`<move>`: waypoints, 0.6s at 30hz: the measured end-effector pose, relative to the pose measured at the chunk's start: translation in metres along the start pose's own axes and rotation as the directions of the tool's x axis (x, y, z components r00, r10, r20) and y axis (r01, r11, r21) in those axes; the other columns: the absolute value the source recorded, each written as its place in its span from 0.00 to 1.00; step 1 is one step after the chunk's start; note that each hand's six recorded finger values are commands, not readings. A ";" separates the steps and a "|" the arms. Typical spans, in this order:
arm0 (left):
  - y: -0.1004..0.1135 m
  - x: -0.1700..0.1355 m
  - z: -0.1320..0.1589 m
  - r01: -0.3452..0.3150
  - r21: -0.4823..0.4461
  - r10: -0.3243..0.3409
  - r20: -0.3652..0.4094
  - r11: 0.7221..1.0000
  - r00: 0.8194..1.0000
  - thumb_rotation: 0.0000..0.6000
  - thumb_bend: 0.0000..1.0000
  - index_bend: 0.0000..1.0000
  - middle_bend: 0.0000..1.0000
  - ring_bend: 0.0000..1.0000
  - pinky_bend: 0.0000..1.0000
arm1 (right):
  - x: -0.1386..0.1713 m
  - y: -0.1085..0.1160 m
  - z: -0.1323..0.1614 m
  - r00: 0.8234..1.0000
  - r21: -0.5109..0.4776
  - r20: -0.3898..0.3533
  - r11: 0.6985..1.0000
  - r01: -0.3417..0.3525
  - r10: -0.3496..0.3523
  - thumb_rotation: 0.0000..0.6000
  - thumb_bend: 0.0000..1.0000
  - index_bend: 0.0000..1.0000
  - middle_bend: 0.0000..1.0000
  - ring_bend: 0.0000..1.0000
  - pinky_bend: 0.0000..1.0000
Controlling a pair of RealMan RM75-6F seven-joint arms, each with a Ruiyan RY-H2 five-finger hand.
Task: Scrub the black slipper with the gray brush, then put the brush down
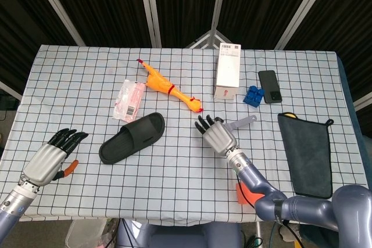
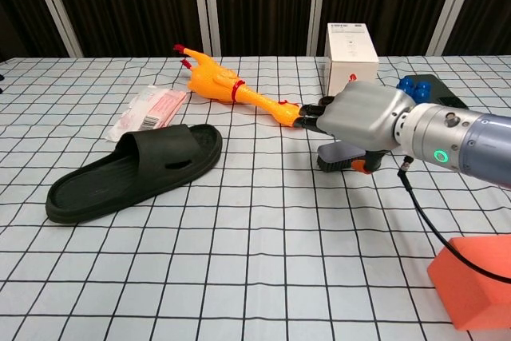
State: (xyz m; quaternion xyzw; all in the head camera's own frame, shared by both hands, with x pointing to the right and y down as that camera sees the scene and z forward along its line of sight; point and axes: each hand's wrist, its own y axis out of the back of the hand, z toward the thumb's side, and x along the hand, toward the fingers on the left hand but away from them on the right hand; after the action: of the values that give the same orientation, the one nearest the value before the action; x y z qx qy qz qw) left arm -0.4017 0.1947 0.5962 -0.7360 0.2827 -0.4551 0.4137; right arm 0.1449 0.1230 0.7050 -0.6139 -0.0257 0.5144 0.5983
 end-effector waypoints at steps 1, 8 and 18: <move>0.001 -0.001 0.000 -0.007 -0.005 0.007 -0.002 1.000 1.000 1.00 0.46 0.07 0.12 0.10 0.10 | 0.001 0.002 -0.001 1.000 -0.006 0.005 1.000 -0.004 0.004 1.00 0.36 0.00 0.03 0.07 0.27; 0.016 -0.013 -0.001 -0.081 -0.039 0.079 -0.062 0.996 0.995 1.00 0.14 0.00 0.01 0.01 0.08 | 0.024 0.028 -0.017 0.998 -0.100 0.065 0.994 0.033 -0.027 1.00 0.35 0.00 0.00 0.00 0.11; 0.044 -0.060 -0.014 -0.193 0.014 0.187 -0.331 0.981 0.925 1.00 0.04 0.00 0.00 0.00 0.00 | 0.150 0.021 -0.089 0.937 -0.333 0.348 0.931 0.149 -0.025 1.00 0.35 0.00 0.00 0.00 0.00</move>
State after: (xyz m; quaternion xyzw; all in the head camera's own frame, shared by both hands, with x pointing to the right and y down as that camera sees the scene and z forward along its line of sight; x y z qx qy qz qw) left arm -0.4417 0.2158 0.5353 -0.6222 0.4224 -0.5273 0.3954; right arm 0.2622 0.1514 0.5767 -0.6124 -0.2476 0.5714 0.4870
